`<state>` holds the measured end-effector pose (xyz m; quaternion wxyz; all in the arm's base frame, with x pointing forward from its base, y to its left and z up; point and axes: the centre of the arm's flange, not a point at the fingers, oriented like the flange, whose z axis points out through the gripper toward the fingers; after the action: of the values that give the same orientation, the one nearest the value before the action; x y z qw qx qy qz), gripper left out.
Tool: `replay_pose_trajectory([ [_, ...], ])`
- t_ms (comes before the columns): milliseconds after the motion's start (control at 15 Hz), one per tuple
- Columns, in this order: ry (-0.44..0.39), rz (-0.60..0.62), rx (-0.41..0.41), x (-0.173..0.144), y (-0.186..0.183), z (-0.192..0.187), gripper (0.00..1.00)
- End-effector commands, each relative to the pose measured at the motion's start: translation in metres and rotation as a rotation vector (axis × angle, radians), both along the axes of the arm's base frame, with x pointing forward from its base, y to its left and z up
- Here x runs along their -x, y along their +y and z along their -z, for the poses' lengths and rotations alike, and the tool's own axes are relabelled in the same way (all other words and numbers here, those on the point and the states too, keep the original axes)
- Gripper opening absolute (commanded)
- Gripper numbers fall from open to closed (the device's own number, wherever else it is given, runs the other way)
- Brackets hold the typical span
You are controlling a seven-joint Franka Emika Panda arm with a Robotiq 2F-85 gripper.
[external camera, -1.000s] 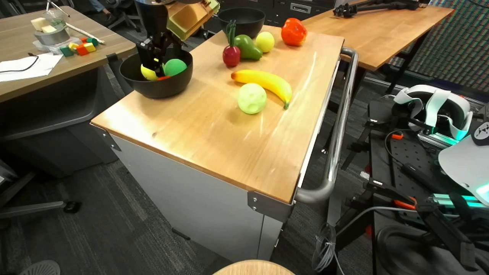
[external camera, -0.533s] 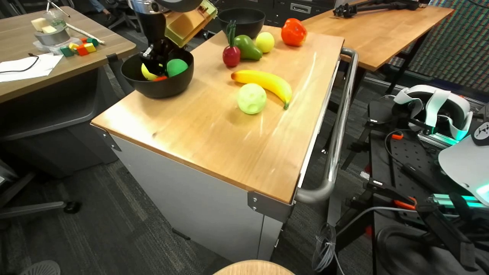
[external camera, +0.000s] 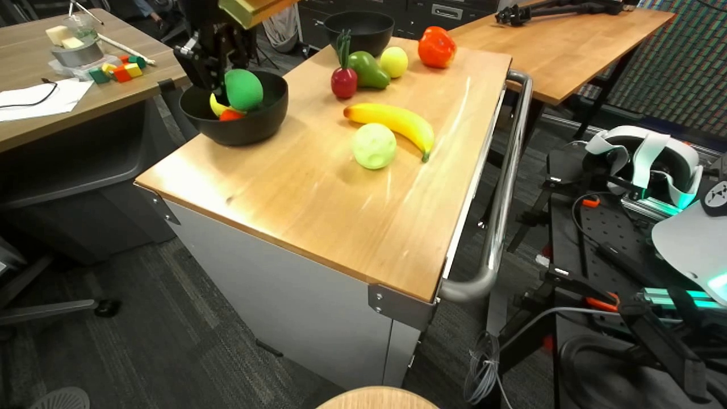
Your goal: Take the fruits and vegetables out of the bowls and put them on the table
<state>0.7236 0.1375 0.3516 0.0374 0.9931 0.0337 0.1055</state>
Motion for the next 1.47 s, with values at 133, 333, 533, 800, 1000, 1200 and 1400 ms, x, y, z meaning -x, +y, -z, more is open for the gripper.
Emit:
replay_pose_trajectory([
  [133, -0.001, -0.066, -0.018, 0.086, -0.026, -0.087, 0.23],
  [333, 0.028, -0.089, -0.054, 0.125, -0.039, -0.093, 0.23],
  [533, 0.067, -0.174, -0.053, 0.144, -0.022, -0.081, 0.23],
  [800, 0.124, -0.28, -0.022, 0.161, 0.011, -0.06, 0.23],
  [1000, 0.118, -0.344, 0.009, 0.155, 0.037, -0.036, 0.23],
  [1200, 0.169, -0.368, 0.044, 0.148, 0.047, -0.014, 0.23],
  [1400, 0.203, -0.392, 0.083, 0.139, 0.045, 0.015, 0.23],
])
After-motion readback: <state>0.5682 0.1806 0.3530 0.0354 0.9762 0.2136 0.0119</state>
